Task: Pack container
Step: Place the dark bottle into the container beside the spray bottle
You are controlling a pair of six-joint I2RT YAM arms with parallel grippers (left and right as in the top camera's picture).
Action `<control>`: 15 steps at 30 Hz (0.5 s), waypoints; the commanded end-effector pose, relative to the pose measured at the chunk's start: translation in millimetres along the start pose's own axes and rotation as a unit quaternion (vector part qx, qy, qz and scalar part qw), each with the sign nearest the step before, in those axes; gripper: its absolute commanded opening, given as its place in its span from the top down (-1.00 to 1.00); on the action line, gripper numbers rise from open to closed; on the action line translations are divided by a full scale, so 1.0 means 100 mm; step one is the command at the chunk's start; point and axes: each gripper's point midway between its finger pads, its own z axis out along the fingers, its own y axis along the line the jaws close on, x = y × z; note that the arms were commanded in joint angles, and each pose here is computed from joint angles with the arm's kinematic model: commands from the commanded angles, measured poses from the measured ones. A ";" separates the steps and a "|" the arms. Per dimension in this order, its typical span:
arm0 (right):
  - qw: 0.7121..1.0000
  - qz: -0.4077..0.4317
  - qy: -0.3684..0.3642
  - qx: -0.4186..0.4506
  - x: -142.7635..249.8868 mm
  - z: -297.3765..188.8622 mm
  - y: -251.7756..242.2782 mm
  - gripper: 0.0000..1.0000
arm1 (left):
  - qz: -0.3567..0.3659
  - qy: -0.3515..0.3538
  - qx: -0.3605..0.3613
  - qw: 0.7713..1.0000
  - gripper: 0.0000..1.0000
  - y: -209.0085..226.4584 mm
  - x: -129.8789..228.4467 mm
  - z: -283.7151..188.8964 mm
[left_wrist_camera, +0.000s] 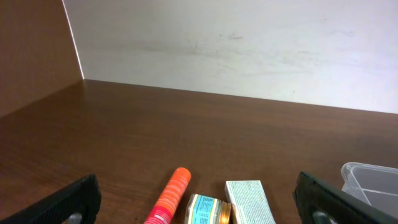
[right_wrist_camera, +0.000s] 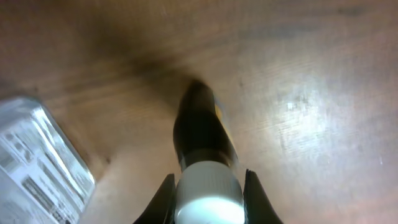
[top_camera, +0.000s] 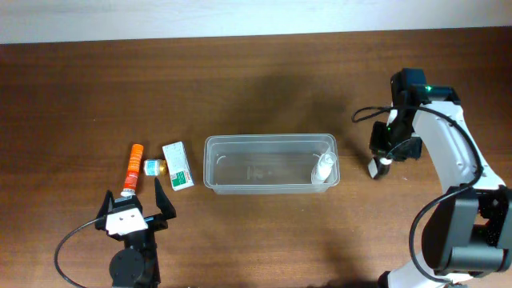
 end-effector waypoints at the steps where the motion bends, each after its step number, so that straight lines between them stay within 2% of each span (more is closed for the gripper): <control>1: 0.998 -0.006 -0.063 -0.014 -0.02 -0.56 0.05 0.91 | 0.004 -0.001 0.000 1.000 -1.00 0.01 0.01 0.00; 10: 0.972 -0.014 -0.215 -0.092 0.47 -1.89 0.43 0.92 | 0.004 -0.001 0.000 1.000 -0.99 0.01 0.01 0.00; 15: 0.962 -0.014 -0.239 -0.135 0.72 -2.11 0.65 0.92 | 0.003 -0.002 0.000 1.000 -0.99 0.01 0.01 0.00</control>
